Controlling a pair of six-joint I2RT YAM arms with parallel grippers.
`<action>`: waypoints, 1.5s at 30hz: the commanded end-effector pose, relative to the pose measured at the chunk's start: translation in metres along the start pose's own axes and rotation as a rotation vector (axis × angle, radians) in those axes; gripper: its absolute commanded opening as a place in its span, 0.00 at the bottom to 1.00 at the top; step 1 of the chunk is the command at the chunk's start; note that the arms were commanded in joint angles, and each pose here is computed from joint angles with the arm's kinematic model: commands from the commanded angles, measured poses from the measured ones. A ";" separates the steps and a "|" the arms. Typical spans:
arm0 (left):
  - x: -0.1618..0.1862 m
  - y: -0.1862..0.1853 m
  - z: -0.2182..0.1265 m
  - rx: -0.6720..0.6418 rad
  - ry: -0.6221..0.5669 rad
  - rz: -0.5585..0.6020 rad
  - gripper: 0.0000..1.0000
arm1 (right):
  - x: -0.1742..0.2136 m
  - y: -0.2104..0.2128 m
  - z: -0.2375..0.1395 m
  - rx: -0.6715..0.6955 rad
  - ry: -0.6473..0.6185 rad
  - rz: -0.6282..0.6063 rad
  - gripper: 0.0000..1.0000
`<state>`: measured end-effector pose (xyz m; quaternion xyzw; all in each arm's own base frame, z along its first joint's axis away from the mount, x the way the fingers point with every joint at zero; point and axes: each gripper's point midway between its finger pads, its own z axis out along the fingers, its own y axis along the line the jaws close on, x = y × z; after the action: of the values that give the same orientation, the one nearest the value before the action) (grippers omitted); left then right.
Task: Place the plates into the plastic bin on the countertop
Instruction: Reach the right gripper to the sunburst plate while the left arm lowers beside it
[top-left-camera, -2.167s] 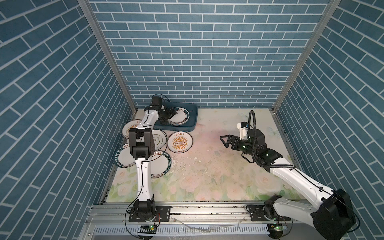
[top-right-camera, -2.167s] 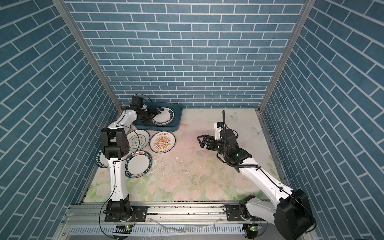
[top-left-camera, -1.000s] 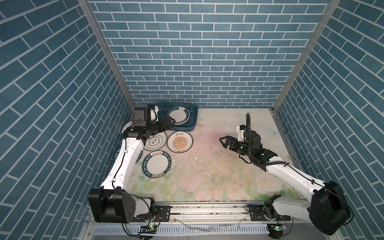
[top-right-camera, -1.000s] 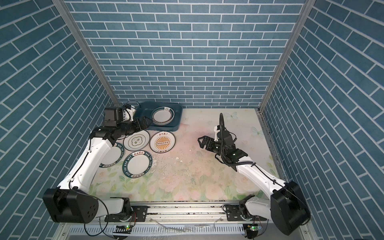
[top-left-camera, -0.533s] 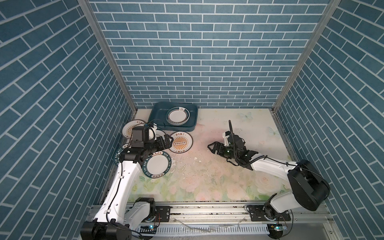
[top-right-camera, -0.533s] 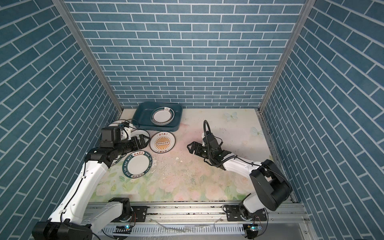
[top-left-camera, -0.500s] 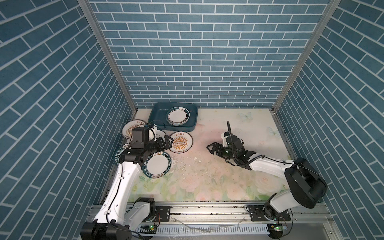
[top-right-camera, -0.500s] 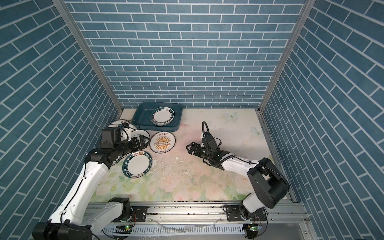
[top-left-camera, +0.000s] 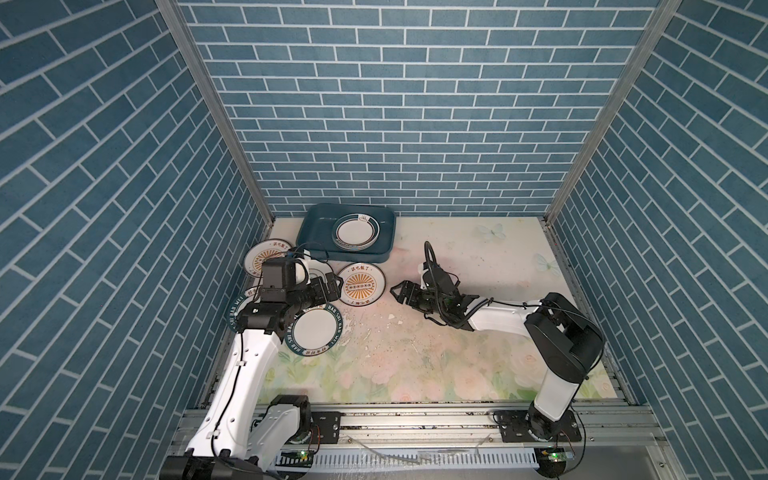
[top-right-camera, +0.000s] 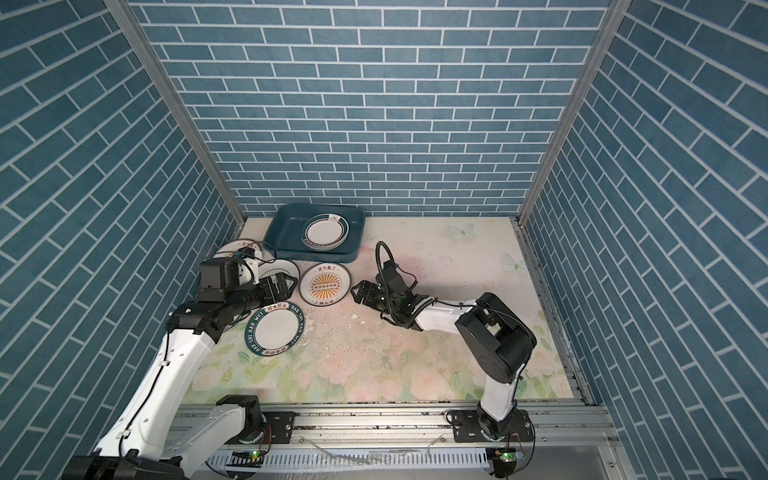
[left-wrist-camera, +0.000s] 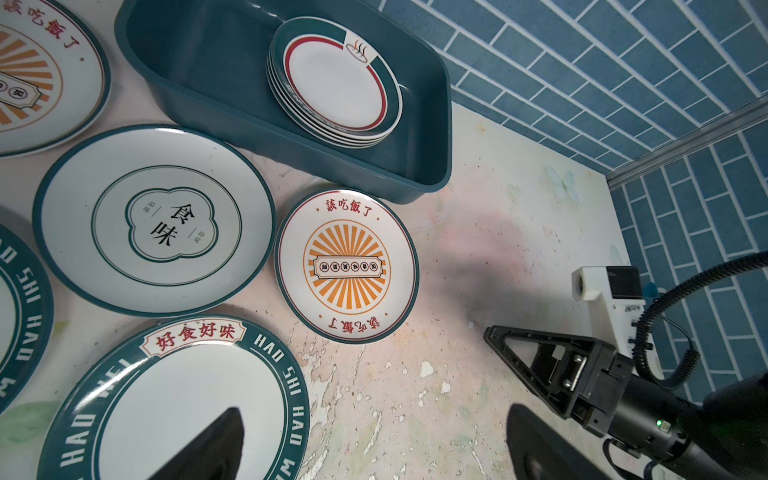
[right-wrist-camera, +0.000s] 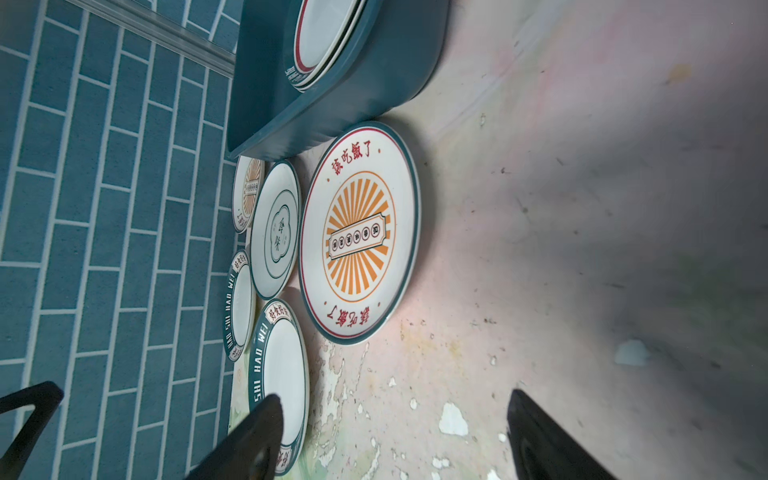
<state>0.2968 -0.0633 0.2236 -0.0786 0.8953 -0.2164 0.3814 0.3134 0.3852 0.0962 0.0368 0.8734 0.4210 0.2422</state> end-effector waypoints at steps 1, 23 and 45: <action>0.001 0.005 0.003 -0.006 -0.007 -0.018 1.00 | 0.003 -0.004 0.017 0.008 0.006 0.048 0.84; -0.014 0.040 0.012 0.053 -0.006 -0.266 1.00 | 0.013 -0.014 0.062 0.023 0.035 0.118 0.78; -0.022 0.052 0.010 0.073 -0.035 -0.328 1.00 | 0.021 -0.012 0.092 0.024 0.086 0.163 0.47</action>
<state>0.3200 -0.0145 0.2111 -0.2130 0.8569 -0.3021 0.3592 0.3411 0.4460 0.0429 0.0811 0.8771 0.4355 0.1855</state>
